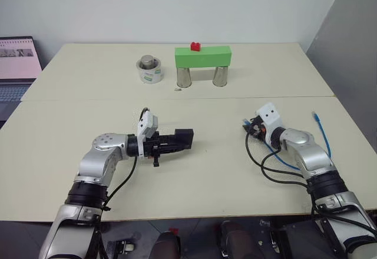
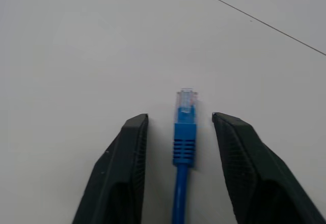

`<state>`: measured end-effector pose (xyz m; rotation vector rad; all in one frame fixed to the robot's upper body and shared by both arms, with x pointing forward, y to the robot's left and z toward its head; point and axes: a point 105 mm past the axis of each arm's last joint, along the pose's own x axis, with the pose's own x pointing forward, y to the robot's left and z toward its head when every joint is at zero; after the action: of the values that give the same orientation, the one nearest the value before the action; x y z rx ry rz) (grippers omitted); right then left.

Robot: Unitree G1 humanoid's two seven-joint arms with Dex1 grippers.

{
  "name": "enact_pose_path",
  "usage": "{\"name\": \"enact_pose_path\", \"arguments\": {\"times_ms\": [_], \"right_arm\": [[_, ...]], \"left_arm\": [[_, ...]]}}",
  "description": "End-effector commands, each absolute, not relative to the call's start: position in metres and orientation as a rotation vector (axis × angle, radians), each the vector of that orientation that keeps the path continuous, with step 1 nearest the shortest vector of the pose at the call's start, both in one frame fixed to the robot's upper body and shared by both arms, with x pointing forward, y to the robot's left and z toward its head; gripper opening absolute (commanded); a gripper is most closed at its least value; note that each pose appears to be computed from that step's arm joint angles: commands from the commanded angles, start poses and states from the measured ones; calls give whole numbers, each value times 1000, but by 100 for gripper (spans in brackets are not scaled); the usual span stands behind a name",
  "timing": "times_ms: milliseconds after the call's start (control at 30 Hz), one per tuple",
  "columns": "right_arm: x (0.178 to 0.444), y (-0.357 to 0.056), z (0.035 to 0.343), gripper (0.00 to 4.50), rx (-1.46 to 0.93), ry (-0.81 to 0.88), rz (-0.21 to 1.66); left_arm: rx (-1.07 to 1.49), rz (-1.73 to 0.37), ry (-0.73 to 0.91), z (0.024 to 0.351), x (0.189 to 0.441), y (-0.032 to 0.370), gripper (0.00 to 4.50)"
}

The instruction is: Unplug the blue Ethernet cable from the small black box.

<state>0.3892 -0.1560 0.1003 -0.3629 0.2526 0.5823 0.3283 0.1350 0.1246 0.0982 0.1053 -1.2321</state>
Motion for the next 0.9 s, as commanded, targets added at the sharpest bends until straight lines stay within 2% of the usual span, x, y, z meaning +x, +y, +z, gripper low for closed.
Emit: {"name": "enact_pose_path", "arguments": {"times_ms": [33,67,133,200,367,500,667,733,900], "right_arm": [[373,-146,134,320,-341,149,697],[362,-137,140,340,-338,127,772],[336,-113,155,340,-321,79,929],[322,-97,163,340,-323,52,994],[308,-67,170,340,-326,15,1051],[301,-53,165,340,-329,26,1099],[307,-51,167,340,-347,20,1085],[312,-51,172,345,-343,4,1055],[315,-52,177,345,-339,-6,1040]], "left_arm": [[94,-992,-12,142,359,152,78],[96,-948,-26,143,364,156,78],[102,-835,-75,143,375,165,78],[126,-729,-113,142,385,174,78],[220,-381,-230,147,411,203,78],[154,-282,-192,126,420,202,78],[103,-249,-89,90,418,202,78],[94,-238,-59,80,416,204,149],[86,-256,-40,70,410,206,250]]}}
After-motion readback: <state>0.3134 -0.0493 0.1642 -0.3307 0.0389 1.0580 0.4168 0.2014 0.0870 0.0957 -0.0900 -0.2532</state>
